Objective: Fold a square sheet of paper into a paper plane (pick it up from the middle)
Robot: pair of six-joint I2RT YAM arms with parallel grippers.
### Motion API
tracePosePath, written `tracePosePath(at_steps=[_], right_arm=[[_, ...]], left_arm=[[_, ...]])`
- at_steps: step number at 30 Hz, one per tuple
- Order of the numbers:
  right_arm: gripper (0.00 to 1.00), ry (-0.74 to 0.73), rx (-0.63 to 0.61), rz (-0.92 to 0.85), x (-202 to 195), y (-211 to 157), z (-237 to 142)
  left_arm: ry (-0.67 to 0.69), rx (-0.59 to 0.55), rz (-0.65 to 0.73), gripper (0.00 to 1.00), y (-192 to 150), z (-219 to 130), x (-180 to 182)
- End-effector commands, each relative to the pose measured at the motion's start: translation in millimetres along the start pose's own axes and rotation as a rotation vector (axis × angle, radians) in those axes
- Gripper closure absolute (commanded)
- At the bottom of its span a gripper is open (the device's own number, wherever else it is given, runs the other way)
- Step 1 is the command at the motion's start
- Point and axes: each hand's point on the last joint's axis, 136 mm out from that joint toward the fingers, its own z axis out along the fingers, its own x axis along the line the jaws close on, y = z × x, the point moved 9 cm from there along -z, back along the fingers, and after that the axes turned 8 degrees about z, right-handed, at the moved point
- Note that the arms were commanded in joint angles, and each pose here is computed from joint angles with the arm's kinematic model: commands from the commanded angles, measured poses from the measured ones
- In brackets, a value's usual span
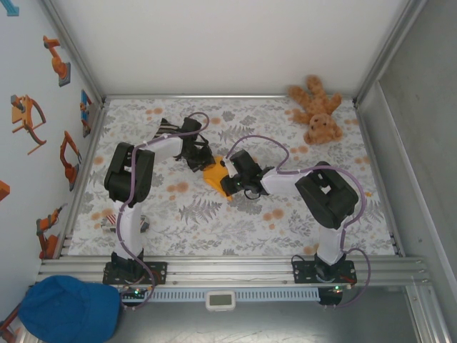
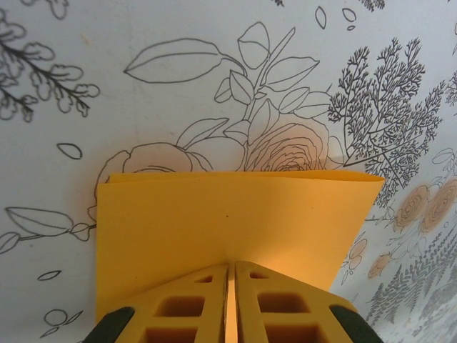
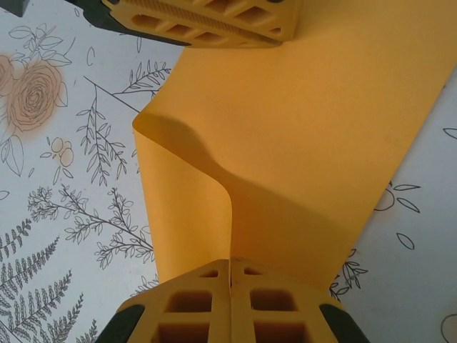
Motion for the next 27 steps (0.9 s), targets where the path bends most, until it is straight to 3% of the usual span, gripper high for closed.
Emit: tracePosePath(at_steps=[1, 27], right_arm=[[1.00, -0.016, 0.000, 0.017, -2.1, 5.1, 2.2], [1.00, -0.006, 0.032, 0.030, -3.6, -0.2, 4.7]], left_arm=[[0.052, 0.082, -0.009, 0.89, -14.3, 17.5, 11.1], [0.052, 0.083, -0.012, 0.90, -15.8, 19.2, 11.4]])
